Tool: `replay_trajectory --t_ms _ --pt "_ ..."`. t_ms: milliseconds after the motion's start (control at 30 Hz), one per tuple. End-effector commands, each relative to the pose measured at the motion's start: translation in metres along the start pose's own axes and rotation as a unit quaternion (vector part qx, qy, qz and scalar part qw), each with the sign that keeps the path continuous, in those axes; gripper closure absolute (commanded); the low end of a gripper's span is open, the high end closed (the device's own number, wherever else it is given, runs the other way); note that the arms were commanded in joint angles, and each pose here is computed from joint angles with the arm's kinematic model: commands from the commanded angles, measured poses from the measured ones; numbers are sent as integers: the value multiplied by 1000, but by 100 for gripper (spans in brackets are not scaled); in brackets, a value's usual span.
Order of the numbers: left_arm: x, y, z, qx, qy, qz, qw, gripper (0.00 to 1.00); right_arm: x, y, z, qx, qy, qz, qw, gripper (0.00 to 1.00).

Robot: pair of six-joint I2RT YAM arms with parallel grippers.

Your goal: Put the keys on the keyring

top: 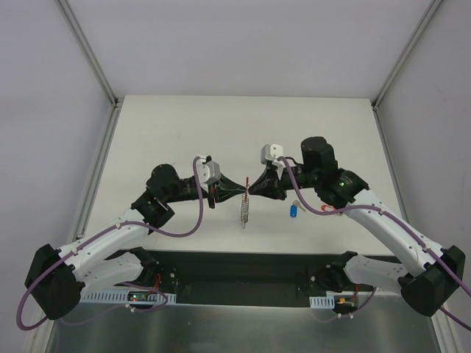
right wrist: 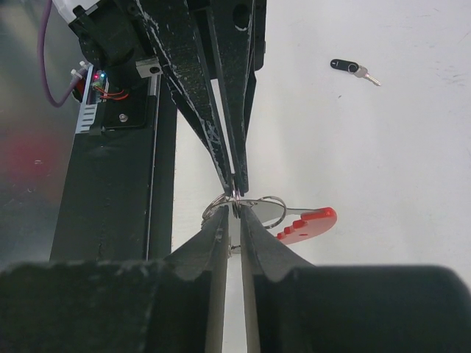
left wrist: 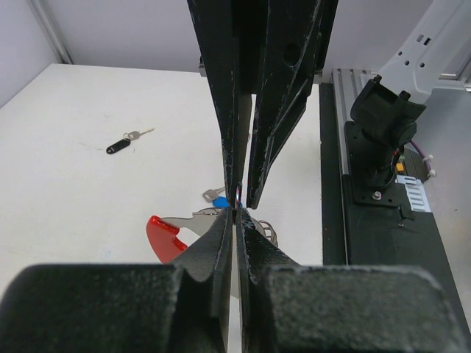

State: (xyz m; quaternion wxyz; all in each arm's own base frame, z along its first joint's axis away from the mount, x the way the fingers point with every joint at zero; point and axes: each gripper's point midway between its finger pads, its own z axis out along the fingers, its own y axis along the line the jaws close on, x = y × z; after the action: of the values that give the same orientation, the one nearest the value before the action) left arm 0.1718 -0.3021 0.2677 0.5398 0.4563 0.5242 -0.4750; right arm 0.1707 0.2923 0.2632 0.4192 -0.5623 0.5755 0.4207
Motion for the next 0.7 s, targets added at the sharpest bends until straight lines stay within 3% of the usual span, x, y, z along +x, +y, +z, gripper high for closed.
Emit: replay_trajectory --t_ms 0,67,200,300,333,467,667 --pt "-35 -8 -1 20 -55 59 997 100 -10 4 -1 -16 -13 -17 1000 86" --pt "-34 -9 -1 22 -54 57 997 100 -11 3 -1 -14 -14 -19 1000 87" --pt "-31 -10 -1 25 -51 54 997 100 -13 4 -1 -17 -18 -20 999 99" --pt "-27 -10 -1 25 -46 52 997 87 -16 7 -3 -17 -20 -28 999 99" --pt "-26 -9 -1 26 -43 51 997 76 -17 7 -4 -14 -20 -31 999 99" --pt "-24 -9 0 28 -26 54 998 63 -17 8 -7 -7 -9 -47 999 99" --pt "-15 -10 3 47 16 38 998 61 -18 11 -8 -7 -5 -56 998 99"
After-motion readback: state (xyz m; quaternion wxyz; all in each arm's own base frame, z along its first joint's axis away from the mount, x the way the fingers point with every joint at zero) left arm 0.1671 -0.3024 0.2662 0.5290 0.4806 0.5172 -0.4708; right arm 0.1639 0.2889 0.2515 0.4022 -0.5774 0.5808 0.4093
